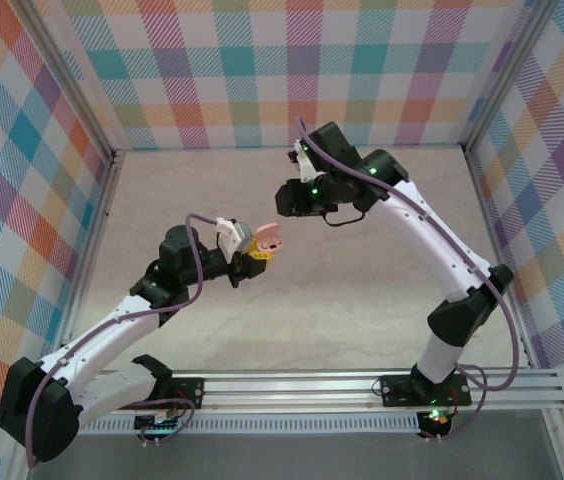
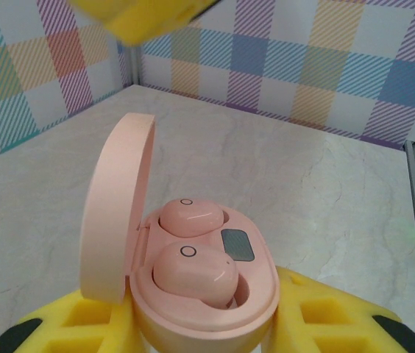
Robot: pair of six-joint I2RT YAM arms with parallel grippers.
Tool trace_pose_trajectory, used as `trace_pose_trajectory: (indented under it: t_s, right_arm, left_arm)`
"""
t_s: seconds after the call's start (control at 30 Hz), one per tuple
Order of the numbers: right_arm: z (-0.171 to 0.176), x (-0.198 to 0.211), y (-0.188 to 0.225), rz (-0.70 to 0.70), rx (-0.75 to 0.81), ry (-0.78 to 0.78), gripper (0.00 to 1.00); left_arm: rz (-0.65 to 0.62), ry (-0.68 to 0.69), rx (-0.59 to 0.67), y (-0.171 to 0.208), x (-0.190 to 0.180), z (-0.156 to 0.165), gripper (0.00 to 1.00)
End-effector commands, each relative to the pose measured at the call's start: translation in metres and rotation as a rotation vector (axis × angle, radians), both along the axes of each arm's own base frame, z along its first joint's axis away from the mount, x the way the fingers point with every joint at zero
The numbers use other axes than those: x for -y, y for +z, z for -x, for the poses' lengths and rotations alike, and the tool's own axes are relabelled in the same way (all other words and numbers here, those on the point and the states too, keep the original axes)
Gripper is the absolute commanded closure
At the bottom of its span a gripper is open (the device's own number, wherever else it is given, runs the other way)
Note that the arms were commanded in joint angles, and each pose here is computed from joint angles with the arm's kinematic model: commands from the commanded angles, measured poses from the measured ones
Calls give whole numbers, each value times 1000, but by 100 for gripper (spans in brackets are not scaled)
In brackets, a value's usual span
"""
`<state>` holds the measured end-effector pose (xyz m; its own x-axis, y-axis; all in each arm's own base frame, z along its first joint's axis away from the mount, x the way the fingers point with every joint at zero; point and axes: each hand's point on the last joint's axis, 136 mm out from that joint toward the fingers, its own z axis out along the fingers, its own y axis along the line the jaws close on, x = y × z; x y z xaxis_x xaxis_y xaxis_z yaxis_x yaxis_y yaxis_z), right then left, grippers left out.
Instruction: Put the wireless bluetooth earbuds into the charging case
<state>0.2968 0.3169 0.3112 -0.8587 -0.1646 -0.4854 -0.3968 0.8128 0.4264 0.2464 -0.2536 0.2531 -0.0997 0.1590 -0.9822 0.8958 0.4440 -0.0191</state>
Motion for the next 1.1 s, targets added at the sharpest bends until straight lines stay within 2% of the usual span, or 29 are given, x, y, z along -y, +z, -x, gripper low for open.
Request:
trace_pose_trajectory:
  t_s: [0.0, 0.3, 0.6, 1.07]
  right_arm:
    - [3, -17, 9, -65, -2, 71, 62]
    - [5, -30, -7, -87, -75, 102, 63]
    - [18, -28, -19, -110, -143, 86, 64]
    - [33, -17, -24, -119, -168, 74, 64]
  left_arm:
    - [33, -28, 60, 26, 3, 5, 98]
    - [40, -10, 77, 28, 0, 5, 98]
    - [39, -22, 80, 28, 2, 5, 98]
    - [36, -12, 81, 29, 3, 2, 98]
